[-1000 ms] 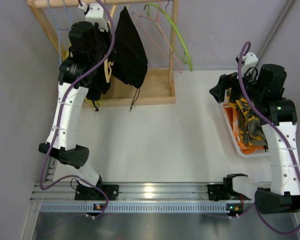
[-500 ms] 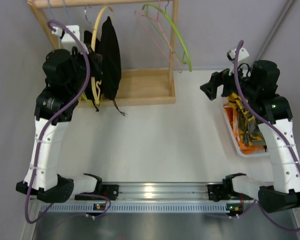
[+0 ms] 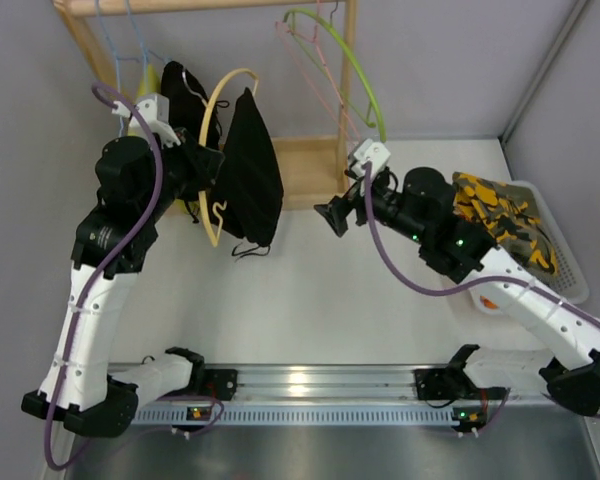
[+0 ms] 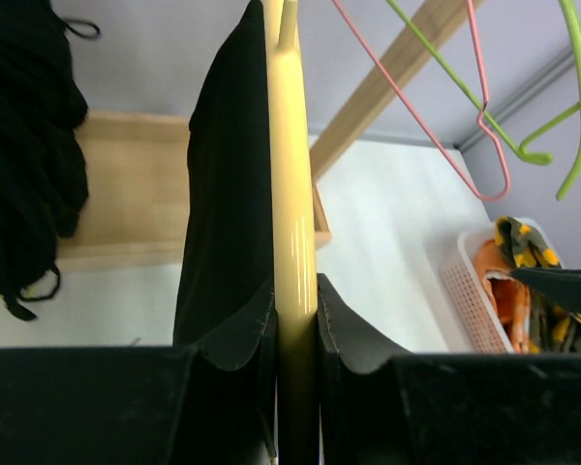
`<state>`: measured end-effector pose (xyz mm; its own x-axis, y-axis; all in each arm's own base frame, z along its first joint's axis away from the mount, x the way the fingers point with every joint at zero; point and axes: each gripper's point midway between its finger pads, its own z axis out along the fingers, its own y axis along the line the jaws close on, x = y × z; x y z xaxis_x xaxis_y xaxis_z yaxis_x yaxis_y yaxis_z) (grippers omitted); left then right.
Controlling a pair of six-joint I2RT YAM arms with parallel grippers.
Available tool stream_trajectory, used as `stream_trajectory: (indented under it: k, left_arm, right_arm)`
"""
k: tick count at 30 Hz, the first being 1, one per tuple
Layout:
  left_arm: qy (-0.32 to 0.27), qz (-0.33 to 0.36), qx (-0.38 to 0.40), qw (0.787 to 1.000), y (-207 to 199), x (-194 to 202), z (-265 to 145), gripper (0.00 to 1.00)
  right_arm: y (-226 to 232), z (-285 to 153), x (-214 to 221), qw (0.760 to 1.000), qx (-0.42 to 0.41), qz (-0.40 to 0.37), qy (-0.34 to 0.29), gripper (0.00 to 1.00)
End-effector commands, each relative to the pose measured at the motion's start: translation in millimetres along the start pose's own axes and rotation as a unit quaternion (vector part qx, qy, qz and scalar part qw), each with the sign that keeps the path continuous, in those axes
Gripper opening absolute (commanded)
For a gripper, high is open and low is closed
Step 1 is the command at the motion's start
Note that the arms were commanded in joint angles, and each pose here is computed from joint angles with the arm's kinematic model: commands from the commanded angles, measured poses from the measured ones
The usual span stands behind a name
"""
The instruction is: Remove the trousers from the hanger
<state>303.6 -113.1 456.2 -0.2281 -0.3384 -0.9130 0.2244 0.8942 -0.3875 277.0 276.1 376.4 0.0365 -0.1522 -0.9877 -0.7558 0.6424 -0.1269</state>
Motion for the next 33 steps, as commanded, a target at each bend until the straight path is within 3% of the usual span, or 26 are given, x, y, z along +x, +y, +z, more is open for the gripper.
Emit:
stream_trajectory:
  k: [1,7,11,27,33]
  left_arm:
    - [-0.099,-0.049,0.080,0.991,-37,-55,-18,0.00]
    - [-0.080,-0.065,0.093,0.990,-42,-49,-10,0.00]
    - [-0.070,-0.078,0.104,0.989,-47,-46,-7,0.00]
    - [-0.069,-0.085,0.131,0.985,-59,-55,-13,0.00]
    - [-0.076,-0.079,0.130,0.985,-60,-59,-17,0.00]
  right_arm:
    - [22,22,-23,0.997,0.007,-0.044,-0.061,0.99]
    - [100,56,-9,0.991,-0.074,-0.087,-0.074,0.99]
    - [126,80,-4,0.989,-0.084,-0.093,-0.083,1.00]
    - [145,124,-34,0.982,-0.097,-0.082,-0.137,0.99]
    - [135,143,-25,0.987,-0.061,-0.092,-0.116,0.99]
